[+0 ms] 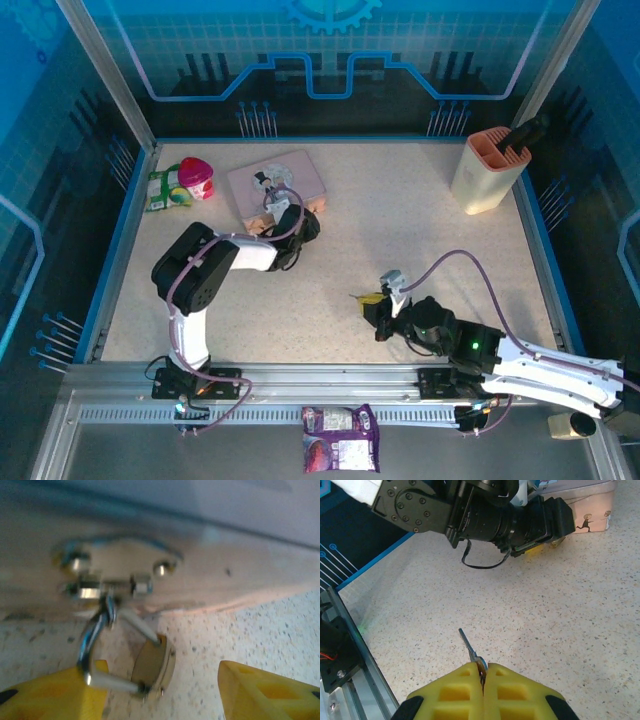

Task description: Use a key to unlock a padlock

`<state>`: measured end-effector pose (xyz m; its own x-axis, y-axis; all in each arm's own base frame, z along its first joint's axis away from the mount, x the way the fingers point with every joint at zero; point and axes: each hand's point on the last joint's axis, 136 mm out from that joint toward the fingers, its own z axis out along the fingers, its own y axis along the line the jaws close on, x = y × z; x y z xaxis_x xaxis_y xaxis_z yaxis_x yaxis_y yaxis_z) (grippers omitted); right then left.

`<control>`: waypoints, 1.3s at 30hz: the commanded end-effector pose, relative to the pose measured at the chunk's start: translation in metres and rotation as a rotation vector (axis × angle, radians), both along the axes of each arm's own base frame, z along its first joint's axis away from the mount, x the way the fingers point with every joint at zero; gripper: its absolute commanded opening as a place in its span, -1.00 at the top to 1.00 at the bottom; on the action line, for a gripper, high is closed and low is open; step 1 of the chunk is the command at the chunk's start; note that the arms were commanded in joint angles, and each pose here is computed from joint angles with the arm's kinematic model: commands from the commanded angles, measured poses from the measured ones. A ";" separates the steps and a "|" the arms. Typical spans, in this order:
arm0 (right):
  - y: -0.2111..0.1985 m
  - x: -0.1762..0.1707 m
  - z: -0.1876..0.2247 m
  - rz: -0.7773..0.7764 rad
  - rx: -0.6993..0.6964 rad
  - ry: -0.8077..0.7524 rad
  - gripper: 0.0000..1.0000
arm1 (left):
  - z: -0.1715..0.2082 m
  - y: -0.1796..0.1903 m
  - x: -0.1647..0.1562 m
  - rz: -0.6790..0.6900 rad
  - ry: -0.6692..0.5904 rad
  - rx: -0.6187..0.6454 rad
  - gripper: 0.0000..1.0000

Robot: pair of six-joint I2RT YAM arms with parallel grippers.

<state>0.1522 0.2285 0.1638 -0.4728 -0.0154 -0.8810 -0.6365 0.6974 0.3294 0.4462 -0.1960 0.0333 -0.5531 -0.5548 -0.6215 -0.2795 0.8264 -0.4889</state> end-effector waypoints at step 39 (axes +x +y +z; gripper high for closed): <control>-0.015 0.015 -0.020 -0.168 0.060 0.211 1.00 | 0.009 -0.057 -0.112 -0.678 0.114 0.010 0.78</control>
